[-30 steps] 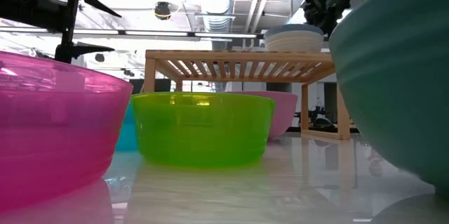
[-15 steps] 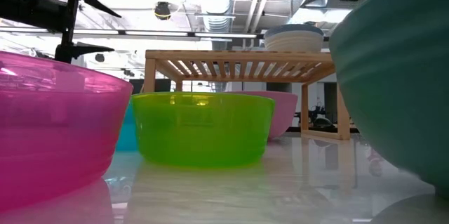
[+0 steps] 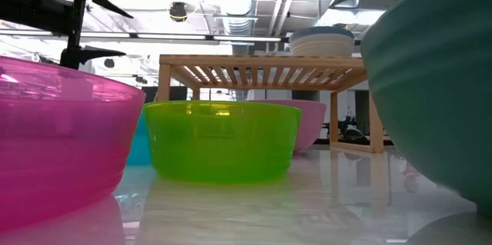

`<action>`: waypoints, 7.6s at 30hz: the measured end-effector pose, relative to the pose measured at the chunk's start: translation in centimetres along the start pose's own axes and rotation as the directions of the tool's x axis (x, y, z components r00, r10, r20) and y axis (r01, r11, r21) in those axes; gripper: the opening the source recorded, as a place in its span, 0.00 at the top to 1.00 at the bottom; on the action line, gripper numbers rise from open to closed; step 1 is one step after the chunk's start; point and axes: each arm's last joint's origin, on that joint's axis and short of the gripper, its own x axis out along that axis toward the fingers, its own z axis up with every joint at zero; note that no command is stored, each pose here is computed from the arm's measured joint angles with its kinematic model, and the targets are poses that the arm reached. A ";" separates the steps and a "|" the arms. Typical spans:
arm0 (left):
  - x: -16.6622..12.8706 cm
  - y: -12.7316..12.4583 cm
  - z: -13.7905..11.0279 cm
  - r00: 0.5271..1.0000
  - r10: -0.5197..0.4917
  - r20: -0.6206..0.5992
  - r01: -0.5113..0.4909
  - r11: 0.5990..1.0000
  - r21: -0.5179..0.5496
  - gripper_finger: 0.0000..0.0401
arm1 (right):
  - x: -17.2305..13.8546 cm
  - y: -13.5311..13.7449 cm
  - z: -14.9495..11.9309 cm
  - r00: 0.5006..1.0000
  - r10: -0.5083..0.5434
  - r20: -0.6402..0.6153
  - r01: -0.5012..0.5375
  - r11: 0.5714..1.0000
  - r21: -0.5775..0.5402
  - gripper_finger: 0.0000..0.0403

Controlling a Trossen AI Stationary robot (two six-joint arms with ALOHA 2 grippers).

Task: Place and stack bowls onto a shelf
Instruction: Stack the dark green bowl on top of the dark blue bowl on the shelf

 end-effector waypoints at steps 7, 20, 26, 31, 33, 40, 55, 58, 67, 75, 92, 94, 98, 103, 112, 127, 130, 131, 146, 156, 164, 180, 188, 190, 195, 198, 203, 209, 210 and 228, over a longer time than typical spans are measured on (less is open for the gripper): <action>0.0 -0.1 -0.2 0.998 -0.024 -0.055 0.024 1.000 0.000 0.17 | 4.5 4.7 -4.5 0.984 -0.084 -0.157 0.087 0.996 0.017 0.80; 0.0 0.2 -0.3 0.996 -0.007 -0.085 0.010 0.999 0.034 0.17 | 15.1 10.0 -7.8 0.930 -0.225 -0.290 0.242 0.970 0.023 0.37; 0.0 0.2 -0.4 0.995 -0.011 -0.097 0.015 0.999 0.039 0.17 | 18.9 10.1 -7.6 0.896 -0.317 -0.311 0.314 0.948 -0.061 0.34; 0.0 0.4 -0.5 0.993 0.007 -0.117 -0.001 0.999 0.051 0.17 | 22.9 9.8 -6.3 0.874 -0.358 -0.327 0.333 0.934 -0.133 0.34; 0.0 0.5 -0.6 0.991 0.010 -0.135 -0.003 0.998 0.056 0.17 | 24.3 9.6 -6.0 0.867 -0.372 -0.333 0.331 0.928 -0.173 0.34; -0.1 0.6 -0.8 0.981 0.012 -0.196 0.000 0.998 0.058 0.17 | 28.6 9.4 -5.3 0.863 -0.359 -0.356 0.270 0.923 -0.274 0.34; -0.1 0.7 -0.9 0.975 0.015 -0.223 -0.001 0.998 0.062 0.17 | 35.2 6.8 -7.9 0.799 -0.373 -0.471 0.180 0.897 -0.405 0.34; -0.1 0.7 -0.9 0.975 0.015 -0.222 -0.001 0.998 0.062 0.17 | 35.4 6.0 -8.1 0.793 -0.371 -0.483 0.175 0.899 -0.403 0.35; -0.1 0.7 -0.9 0.975 0.016 -0.222 -0.001 0.998 0.065 0.17 | 36.5 5.5 -8.2 0.822 -0.320 -0.472 0.137 0.915 -0.381 0.72; -0.1 0.8 -1.0 0.975 0.024 -0.222 -0.007 0.997 0.077 0.17 | 35.9 6.0 -7.8 0.809 -0.309 -0.501 0.125 0.922 -0.367 0.94; -0.1 1.0 -1.0 0.973 0.039 -0.227 -0.021 0.996 0.082 0.17 | 20.7 4.8 2.1 0.923 -0.209 -0.324 0.138 0.964 -0.228 0.94; -0.1 1.0 -1.0 0.973 0.039 -0.227 -0.021 0.996 0.082 0.17 | 18.2 3.8 3.7 0.952 -0.175 -0.250 0.143 0.980 -0.139 0.94; -0.2 1.2 -1.1 0.970 0.061 -0.234 -0.041 0.995 0.089 0.17 | 13.5 1.7 6.5 0.984 -0.159 -0.082 0.162 0.986 0.029 0.94; -0.3 1.8 -1.3 0.961 0.125 -0.247 -0.113 0.992 0.062 0.17 | 7.6 -0.6 9.0 0.977 -0.179 0.119 0.160 0.975 0.153 0.94; -0.3 1.9 -1.3 0.961 0.137 -0.239 -0.130 0.990 0.045 0.17 | 0.0 -5.4 11.9 0.903 -0.335 0.269 0.284 0.935 0.211 0.94; -0.3 2.0 -1.2 0.967 0.151 -0.206 -0.146 0.989 0.039 0.17 | -1.0 -15.5 16.6 0.880 -0.455 0.138 0.400 0.865 0.302 0.94; -0.3 2.0 -1.1 0.968 0.159 -0.193 -0.154 0.987 0.042 0.17 | -0.9 -16.9 17.0 0.885 -0.449 0.119 0.396 0.864 0.312 0.94; -0.3 2.0 -1.1 0.968 0.160 -0.193 -0.154 0.987 0.042 0.17 | -1.0 -17.2 17.0 0.886 -0.448 0.116 0.394 0.862 0.319 0.94; -0.3 2.0 -1.1 0.968 0.160 -0.191 -0.157 0.987 0.031 0.17 | 0.1 -18.5 16.5 0.900 -0.434 0.046 0.399 0.861 0.315 0.94; -0.3 2.0 -1.1 0.968 0.160 -0.191 -0.157 0.987 0.027 0.17 | 2.0 -19.5 16.2 0.897 -0.439 -0.040 0.428 0.846 0.318 0.94; -0.3 2.0 -1.1 0.969 0.161 -0.187 -0.159 0.987 0.028 0.17 | 1.9 -19.9 16.1 0.891 -0.452 -0.047 0.441 0.836 0.327 0.94; -0.3 2.0 -1.1 0.969 0.162 -0.186 -0.159 0.987 0.028 0.17 | 1.2 -18.7 15.5 0.880 -0.474 -0.017 0.459 0.841 0.287 0.75; -0.3 2.0 -1.1 0.969 0.162 -0.185 -0.160 0.987 0.028 0.17 | -0.9 -17.2 14.1 0.869 -0.492 0.052 0.457 0.839 0.295 0.53; -0.3 2.0 -1.1 0.969 0.162 -0.185 -0.160 0.987 0.028 0.17 | -1.5 -17.0 13.7 0.866 -0.495 0.068 0.454 0.837 0.304 0.49; -0.3 2.0 -1.1 0.970 0.164 -0.180 -0.161 0.986 0.029 0.17 | -2.6 -16.3 13.2 0.851 -0.507 0.136 0.449 0.837 0.311 0.48; -0.3 2.0 -1.1 0.970 0.165 -0.179 -0.162 0.986 0.029 0.17 | -3.3 -15.8 13.1 0.839 -0.505 0.200 0.434 0.845 0.312 0.50; -0.3 2.0 -1.1 0.970 0.165 -0.179 -0.162 0.986 0.029 0.17 | -5.4 -13.8 12.0 0.831 -0.420 0.366 0.326 0.899 0.291 0.63; -0.3 2.0 -1.1 0.972 0.171 -0.161 -0.168 0.985 0.037 0.17 | -6.0 -13.8 10.8 0.840 -0.430 0.330 0.338 0.892 0.301 0.95; -0.3 2.1 -1.0 0.972 0.173 -0.158 -0.169 0.985 0.039 0.17 | -6.0 -14.0 10.9 0.841 -0.430 0.329 0.337 0.891 0.303 0.95; -0.3 2.1 -1.0 0.974 0.182 -0.134 -0.181 0.983 0.016 0.17 | -0.8 -19.2 11.1 0.915 -0.394 0.090 0.350 0.882 0.315 0.95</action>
